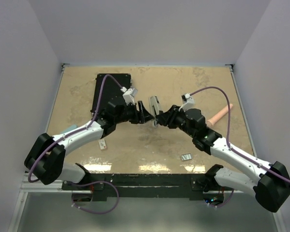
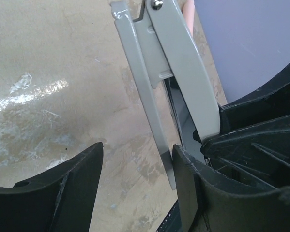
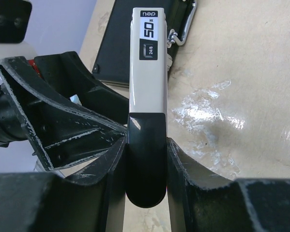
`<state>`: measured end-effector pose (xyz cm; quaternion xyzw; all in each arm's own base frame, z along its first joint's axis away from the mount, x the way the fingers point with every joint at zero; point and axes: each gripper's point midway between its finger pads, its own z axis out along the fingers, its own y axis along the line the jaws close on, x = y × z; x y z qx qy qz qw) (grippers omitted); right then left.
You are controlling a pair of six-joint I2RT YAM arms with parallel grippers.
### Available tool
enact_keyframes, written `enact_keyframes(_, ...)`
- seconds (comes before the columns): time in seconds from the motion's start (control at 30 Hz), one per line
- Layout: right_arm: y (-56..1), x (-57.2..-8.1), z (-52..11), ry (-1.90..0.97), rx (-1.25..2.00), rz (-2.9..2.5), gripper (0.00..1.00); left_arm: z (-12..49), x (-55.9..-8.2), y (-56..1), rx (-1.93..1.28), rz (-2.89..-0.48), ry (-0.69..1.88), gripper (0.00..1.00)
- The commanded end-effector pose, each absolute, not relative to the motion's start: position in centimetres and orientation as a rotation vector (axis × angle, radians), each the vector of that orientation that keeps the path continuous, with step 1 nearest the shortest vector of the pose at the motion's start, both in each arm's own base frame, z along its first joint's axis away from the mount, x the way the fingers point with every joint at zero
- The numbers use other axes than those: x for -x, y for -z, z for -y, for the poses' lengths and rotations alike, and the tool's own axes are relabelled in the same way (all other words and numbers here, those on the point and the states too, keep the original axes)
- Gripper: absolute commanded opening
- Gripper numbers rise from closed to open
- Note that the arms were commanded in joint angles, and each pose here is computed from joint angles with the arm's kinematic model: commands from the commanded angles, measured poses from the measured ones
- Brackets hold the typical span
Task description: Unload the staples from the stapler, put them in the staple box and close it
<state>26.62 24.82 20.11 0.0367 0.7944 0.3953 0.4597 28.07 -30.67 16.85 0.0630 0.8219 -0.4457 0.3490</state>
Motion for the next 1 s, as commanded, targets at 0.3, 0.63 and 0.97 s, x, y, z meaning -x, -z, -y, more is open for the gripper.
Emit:
enact_keyframes(0.3,-24.3,-26.8,-26.4,-1.131,-0.099,-1.760,0.00,34.6,-28.4,-18.7,-0.196,-2.054,1.295,0.35)
enact_keyframes(0.63,-22.3,-26.3,-26.2,-1.067,-0.018,-1.815,0.42,34.6,-26.9,-19.7,-0.089,-2.030,1.450,0.00)
enact_keyframes(0.97,-20.7,-25.0,-25.6,-1.137,-0.073,-1.788,0.63,34.4,-28.1,-22.9,0.038,-1.950,1.479,0.00)
